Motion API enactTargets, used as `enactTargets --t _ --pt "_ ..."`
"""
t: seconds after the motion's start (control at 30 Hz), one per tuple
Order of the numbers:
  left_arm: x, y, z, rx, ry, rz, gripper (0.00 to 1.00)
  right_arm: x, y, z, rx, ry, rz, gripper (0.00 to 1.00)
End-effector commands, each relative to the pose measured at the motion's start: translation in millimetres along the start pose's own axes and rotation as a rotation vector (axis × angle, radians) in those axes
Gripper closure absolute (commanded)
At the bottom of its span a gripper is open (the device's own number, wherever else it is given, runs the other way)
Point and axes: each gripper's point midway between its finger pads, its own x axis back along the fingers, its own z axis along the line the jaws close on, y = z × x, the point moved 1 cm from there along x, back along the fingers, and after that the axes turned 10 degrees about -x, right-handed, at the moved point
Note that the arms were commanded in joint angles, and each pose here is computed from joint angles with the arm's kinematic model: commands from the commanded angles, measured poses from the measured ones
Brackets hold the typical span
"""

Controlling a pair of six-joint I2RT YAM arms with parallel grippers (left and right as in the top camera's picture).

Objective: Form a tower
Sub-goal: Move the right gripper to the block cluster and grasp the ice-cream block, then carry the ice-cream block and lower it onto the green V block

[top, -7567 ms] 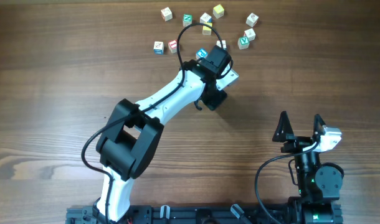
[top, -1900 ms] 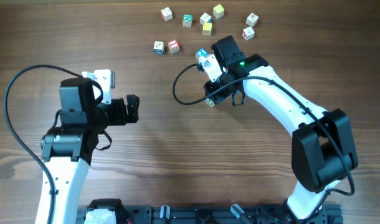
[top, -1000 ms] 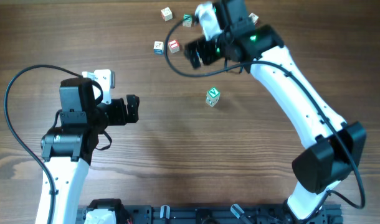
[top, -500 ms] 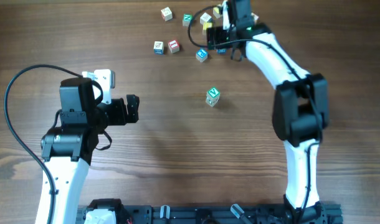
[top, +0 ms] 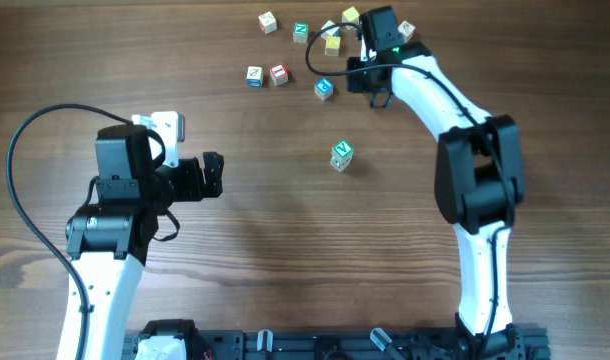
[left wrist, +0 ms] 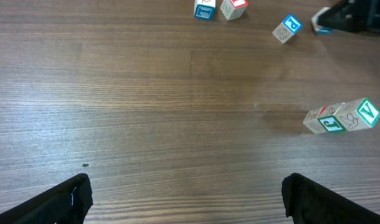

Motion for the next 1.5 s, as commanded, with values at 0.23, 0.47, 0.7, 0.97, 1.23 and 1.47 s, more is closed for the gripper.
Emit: enactTargets --t 0.23,0.47,0.7,0.97,1.23,1.47 --pt "-1 -2 1 -0.005 0.006 0.005 0.0 286 35 19 0.004 0.123 -0.293 0.74" --pt "-1 -2 1 -0.005 0.006 0.005 0.0 351 1 4 0.004 0.123 -0.292 0.72" --pt "-1 -2 1 -0.005 0.006 0.005 0.0 391 -24 -7 0.004 0.128 -0.304 0.69" --pt "-1 -2 1 -0.005 0.006 0.005 0.0 400 -46 -17 0.004 0.108 -0.257 0.69" --pt "-1 -2 1 -0.005 0.006 0.005 0.0 346 -54 4 0.012 0.167 -0.053 0.69" --pt "-1 -2 1 -0.005 0.006 0.005 0.0 283 -70 6 0.0 0.148 0.126 0.69"
